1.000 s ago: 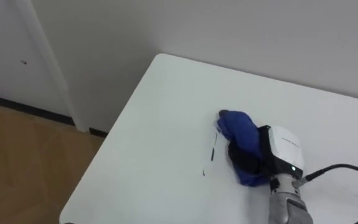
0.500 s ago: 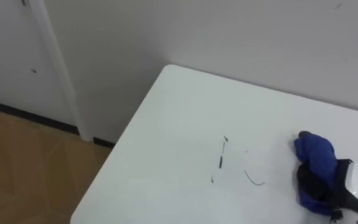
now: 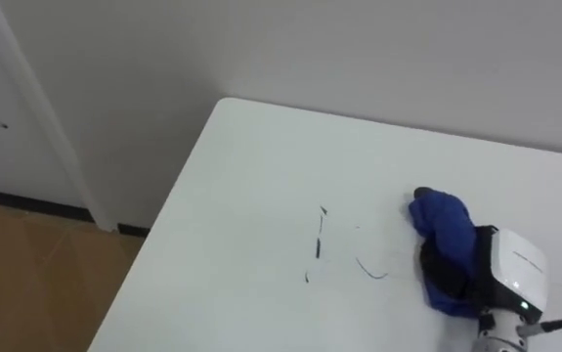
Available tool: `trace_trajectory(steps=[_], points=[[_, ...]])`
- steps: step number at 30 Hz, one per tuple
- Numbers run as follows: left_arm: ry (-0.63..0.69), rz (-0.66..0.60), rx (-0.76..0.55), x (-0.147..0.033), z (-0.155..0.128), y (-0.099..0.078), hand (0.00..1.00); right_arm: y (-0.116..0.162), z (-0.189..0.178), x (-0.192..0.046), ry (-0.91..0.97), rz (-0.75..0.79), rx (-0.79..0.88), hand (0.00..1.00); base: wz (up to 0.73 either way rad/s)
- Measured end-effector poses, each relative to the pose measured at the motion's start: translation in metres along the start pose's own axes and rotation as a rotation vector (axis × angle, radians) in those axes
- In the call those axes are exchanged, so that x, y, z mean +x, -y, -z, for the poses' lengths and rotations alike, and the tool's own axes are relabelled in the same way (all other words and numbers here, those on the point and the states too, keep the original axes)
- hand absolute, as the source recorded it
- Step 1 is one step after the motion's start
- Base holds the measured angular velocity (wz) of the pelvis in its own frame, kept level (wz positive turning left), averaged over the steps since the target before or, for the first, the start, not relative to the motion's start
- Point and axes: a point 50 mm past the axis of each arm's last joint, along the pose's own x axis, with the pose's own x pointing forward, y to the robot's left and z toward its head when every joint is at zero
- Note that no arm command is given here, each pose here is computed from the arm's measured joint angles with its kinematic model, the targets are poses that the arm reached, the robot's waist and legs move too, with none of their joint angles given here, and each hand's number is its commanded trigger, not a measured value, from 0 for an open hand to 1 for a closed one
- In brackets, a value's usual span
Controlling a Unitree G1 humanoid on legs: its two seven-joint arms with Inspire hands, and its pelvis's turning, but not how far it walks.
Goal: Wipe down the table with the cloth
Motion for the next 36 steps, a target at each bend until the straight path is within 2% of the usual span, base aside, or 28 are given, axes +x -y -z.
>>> trace_trajectory(steps=[3, 9, 12, 13, 17, 20, 24, 30, 33, 36], points=[[-0.060, 0.019, 0.002, -0.002, 0.017, 0.004, 0.00, 0.002, 0.012, 0.000, -0.049, 0.005, -0.007, 1.00, 0.12], [-0.034, 0.051, 0.015, -0.003, 0.007, 0.014, 0.00, -0.003, -0.004, 0.002, -0.036, -0.025, 0.009, 1.00, -0.12], [0.022, 0.057, 0.024, -0.003, -0.015, 0.016, 0.00, -0.005, -0.031, 0.001, 0.036, -0.081, 0.013, 1.00, -0.38], [0.051, 0.056, 0.032, -0.003, -0.025, 0.017, 0.00, -0.007, -0.051, -0.003, 0.121, -0.123, 0.011, 1.00, -0.40], [0.197, 0.034, 0.030, -0.008, -0.072, 0.016, 0.00, -0.016, -0.114, -0.034, 0.383, -0.243, 0.024, 1.00, -0.14], [0.256, 0.039, 0.010, -0.013, -0.086, 0.019, 0.00, -0.020, -0.131, -0.046, 0.477, -0.270, 0.006, 1.00, 0.01], [0.223, 0.035, -0.005, -0.010, -0.074, 0.015, 0.00, -0.019, -0.132, -0.045, 0.513, -0.260, 0.013, 1.00, 0.10], [0.133, 0.005, -0.017, -0.006, -0.041, 0.012, 0.00, -0.019, -0.112, -0.042, 0.501, -0.202, 0.065, 1.00, 0.09], [0.079, 0.011, -0.036, -0.005, -0.026, 0.015, 0.00, -0.020, -0.088, -0.039, 0.398, -0.166, 0.122, 1.00, 0.35], [0.036, 0.004, -0.070, -0.004, -0.016, 0.013, 0.00, -0.015, -0.044, -0.036, 0.203, -0.076, 0.133, 1.00, 0.49]])
